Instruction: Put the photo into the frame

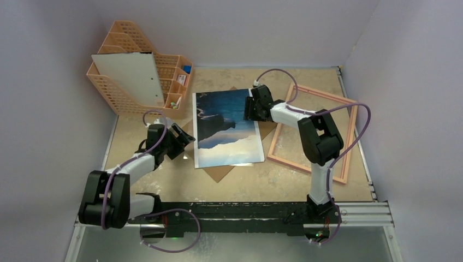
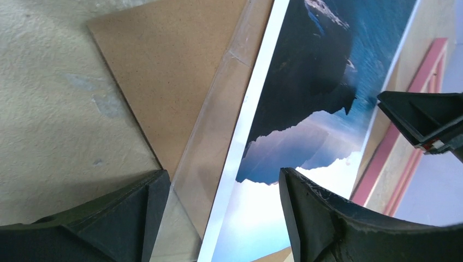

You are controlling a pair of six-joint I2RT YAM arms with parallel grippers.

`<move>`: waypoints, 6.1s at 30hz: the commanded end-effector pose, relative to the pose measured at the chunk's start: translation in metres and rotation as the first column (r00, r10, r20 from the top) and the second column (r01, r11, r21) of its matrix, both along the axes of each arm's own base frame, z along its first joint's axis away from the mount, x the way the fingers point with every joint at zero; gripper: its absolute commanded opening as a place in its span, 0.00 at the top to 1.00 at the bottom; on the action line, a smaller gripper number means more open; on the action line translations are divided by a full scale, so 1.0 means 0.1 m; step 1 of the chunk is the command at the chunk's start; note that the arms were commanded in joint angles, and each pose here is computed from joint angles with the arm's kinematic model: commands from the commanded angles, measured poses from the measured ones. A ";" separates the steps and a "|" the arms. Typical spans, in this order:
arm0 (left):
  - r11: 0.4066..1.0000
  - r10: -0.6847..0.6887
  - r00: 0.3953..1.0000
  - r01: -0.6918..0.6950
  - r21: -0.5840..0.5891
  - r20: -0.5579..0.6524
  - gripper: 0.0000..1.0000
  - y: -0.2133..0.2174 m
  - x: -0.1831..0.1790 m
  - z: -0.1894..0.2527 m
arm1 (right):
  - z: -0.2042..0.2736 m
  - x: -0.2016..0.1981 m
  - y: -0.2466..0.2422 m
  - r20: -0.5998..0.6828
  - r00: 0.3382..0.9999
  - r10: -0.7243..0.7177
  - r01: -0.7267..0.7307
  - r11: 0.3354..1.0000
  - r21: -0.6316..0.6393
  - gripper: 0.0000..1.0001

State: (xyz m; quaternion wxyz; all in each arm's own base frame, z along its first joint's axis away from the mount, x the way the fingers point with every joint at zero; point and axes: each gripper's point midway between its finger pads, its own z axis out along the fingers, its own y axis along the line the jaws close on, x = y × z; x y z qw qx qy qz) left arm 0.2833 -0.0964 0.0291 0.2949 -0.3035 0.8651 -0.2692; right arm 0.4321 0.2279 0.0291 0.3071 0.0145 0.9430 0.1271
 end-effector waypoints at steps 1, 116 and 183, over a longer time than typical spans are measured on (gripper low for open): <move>0.988 -0.005 0.902 0.071 0.135 -0.433 0.21 0.08 -0.91 -0.71 | -0.47 -0.28 -0.21 -0.157 0.988 0.003 -0.015 0.997 -0.077 0.41; 0.984 -0.153 0.930 0.175 0.039 -0.333 0.53 -0.26 -0.71 -0.41 | -0.89 -0.81 -0.21 -0.285 0.947 0.152 -0.189 0.976 -0.108 0.48; 0.994 -0.079 0.952 0.096 0.043 -0.296 0.60 -0.10 -0.88 -0.67 | -0.64 -0.88 0.08 -0.287 0.910 0.298 -0.223 0.938 0.266 0.42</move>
